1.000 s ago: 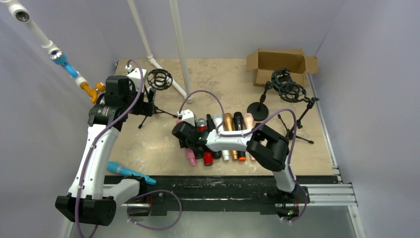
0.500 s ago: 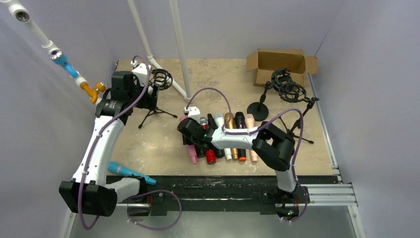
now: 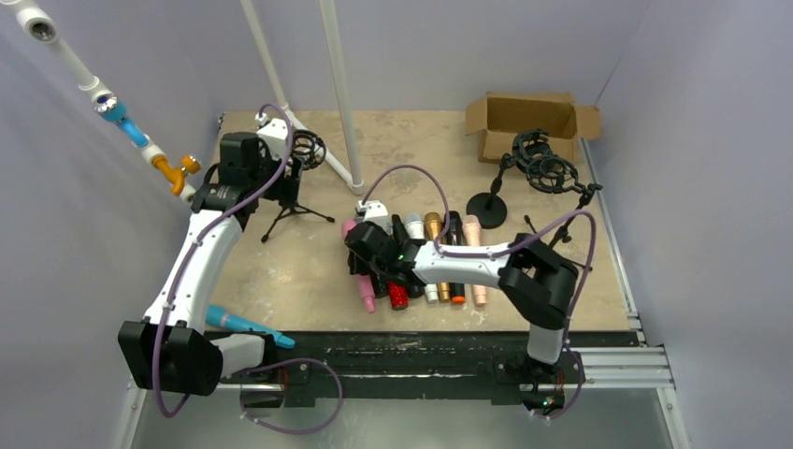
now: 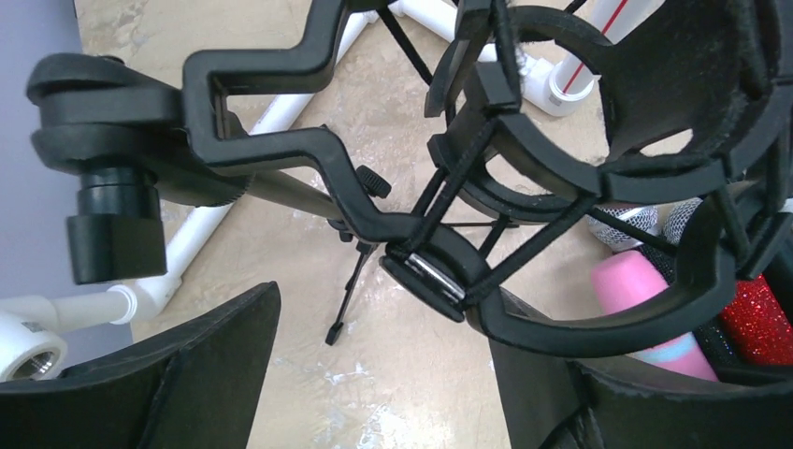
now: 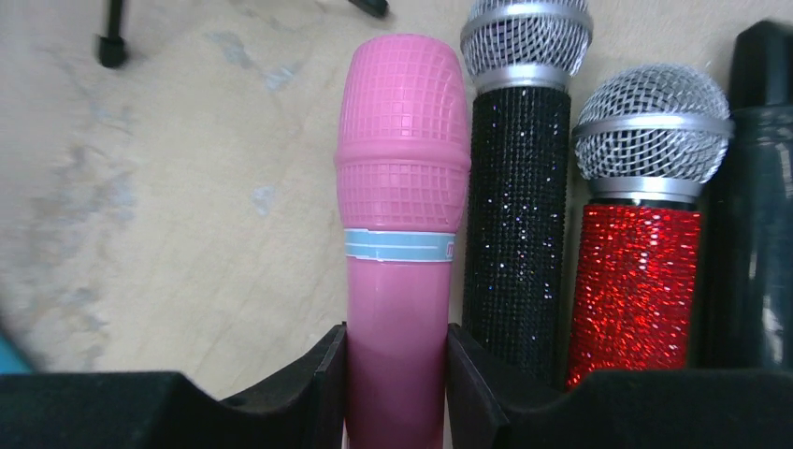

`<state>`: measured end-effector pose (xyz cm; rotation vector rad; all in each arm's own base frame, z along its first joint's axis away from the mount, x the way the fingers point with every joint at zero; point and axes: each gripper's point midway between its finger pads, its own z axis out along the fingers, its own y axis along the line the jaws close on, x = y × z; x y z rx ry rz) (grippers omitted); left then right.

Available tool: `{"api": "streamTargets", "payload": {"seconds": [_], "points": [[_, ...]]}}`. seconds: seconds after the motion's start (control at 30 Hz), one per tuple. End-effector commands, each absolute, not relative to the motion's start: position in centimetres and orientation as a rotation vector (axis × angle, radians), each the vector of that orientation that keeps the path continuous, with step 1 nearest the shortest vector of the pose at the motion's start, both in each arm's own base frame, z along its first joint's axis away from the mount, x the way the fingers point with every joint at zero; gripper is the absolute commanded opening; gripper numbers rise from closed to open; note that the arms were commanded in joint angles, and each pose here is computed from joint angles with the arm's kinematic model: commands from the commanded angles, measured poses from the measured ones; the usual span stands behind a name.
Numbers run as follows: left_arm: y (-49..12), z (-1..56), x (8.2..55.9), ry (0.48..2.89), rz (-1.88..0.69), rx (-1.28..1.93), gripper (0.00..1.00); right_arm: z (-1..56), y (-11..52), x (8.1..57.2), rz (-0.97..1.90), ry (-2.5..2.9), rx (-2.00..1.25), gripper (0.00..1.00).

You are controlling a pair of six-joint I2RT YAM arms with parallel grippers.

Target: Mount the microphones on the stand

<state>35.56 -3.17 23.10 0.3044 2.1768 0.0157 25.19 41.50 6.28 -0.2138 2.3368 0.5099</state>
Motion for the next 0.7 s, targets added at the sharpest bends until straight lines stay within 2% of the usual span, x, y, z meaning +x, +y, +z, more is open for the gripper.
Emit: {"api": "streamTargets", "payload": {"seconds": [0.0,0.37,0.53,0.63,0.67], "points": [[-3.1,24.1,36.9,2.099,0.027,0.303,0.77,14.1,42.2,24.8,0.723,2.206,-0.149,0.01],[-2.6,23.0,37.4,2.05,0.096,0.4,0.39,20.7,38.2,22.7,0.836,2.087,-0.112,0.0],[-2.1,22.7,37.2,2.032,0.147,0.446,0.15,24.6,36.1,22.6,0.838,2.008,-0.097,0.0],[-1.2,22.6,36.2,2.034,0.198,0.414,0.15,26.1,35.1,22.8,0.814,1.971,-0.096,0.0],[-0.9,22.9,35.6,2.022,0.205,0.403,0.19,26.5,34.7,22.9,0.801,1.96,-0.094,0.0]]}}
